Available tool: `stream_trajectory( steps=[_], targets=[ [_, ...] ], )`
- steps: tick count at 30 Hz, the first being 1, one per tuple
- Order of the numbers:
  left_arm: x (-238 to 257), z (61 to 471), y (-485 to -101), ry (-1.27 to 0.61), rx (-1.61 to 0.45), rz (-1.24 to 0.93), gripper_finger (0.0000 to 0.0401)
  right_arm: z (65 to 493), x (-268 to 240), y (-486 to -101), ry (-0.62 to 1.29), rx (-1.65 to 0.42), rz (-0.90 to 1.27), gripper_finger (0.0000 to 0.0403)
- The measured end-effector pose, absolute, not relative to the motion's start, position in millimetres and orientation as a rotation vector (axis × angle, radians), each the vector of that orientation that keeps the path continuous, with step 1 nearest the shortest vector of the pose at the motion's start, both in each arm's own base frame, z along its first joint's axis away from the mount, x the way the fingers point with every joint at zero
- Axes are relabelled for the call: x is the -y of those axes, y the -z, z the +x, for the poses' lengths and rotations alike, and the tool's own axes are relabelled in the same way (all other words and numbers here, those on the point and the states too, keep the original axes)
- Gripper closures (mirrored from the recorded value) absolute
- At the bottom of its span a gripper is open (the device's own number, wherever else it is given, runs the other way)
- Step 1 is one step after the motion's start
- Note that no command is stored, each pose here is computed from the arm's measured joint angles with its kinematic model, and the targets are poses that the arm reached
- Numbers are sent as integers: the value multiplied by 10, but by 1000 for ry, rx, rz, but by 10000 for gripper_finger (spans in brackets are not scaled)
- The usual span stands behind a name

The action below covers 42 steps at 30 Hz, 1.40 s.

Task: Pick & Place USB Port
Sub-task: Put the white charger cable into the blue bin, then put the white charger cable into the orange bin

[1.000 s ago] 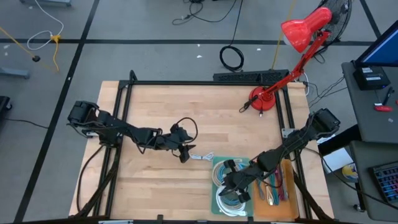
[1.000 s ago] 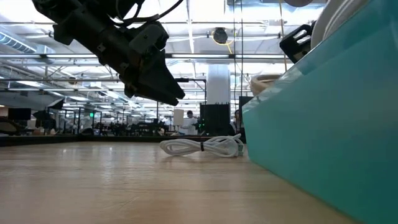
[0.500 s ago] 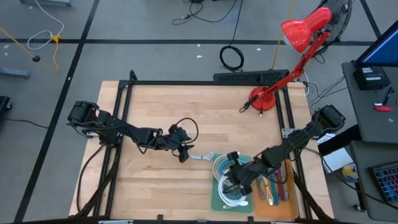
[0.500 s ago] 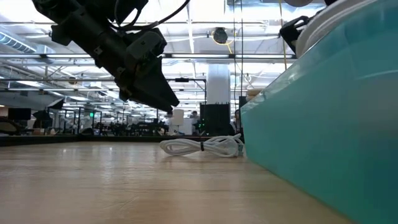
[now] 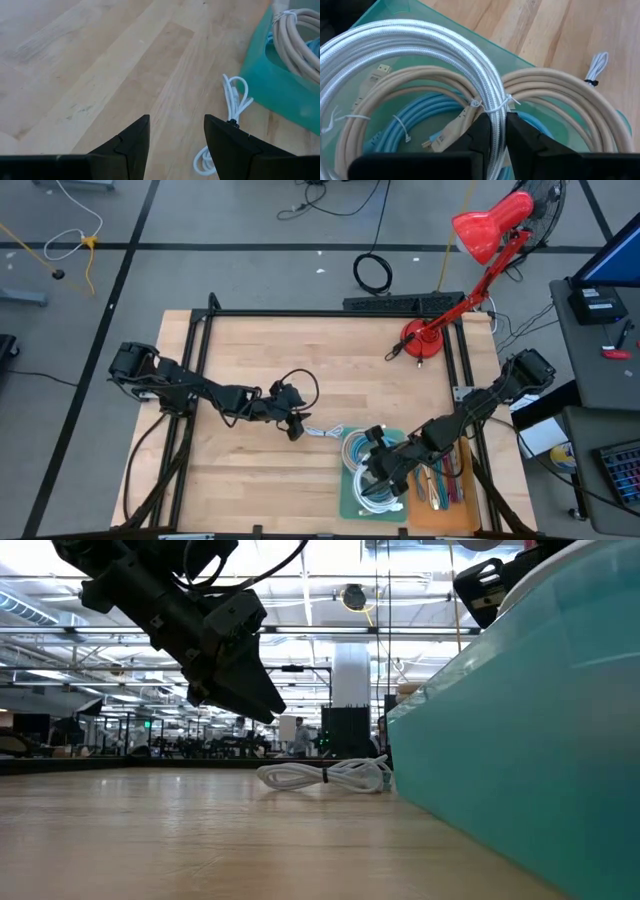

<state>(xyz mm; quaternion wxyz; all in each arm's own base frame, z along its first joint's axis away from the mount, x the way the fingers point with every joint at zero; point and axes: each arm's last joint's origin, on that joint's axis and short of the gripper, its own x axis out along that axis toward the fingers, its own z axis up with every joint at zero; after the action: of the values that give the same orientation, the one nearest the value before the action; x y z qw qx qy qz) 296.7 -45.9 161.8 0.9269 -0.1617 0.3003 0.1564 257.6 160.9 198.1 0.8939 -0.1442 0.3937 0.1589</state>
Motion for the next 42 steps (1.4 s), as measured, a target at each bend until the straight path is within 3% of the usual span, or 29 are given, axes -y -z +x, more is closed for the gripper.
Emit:
stream_trajectory(
  steps=[10, 24, 42],
  targets=[
    [466, 2963, -1612, -303, -629, -348, 210, 2587, -1633, -1999, -379, -803, -268, 348],
    [466, 2964, -1612, -295, -631, -326, 210, 2682, -1658, -2224, -329, -755, -294, 248],
    [389, 3028, -1681, -267, -557, -227, 210, 2868, -1222, -2368, -46, -834, -444, 267]
  ],
)
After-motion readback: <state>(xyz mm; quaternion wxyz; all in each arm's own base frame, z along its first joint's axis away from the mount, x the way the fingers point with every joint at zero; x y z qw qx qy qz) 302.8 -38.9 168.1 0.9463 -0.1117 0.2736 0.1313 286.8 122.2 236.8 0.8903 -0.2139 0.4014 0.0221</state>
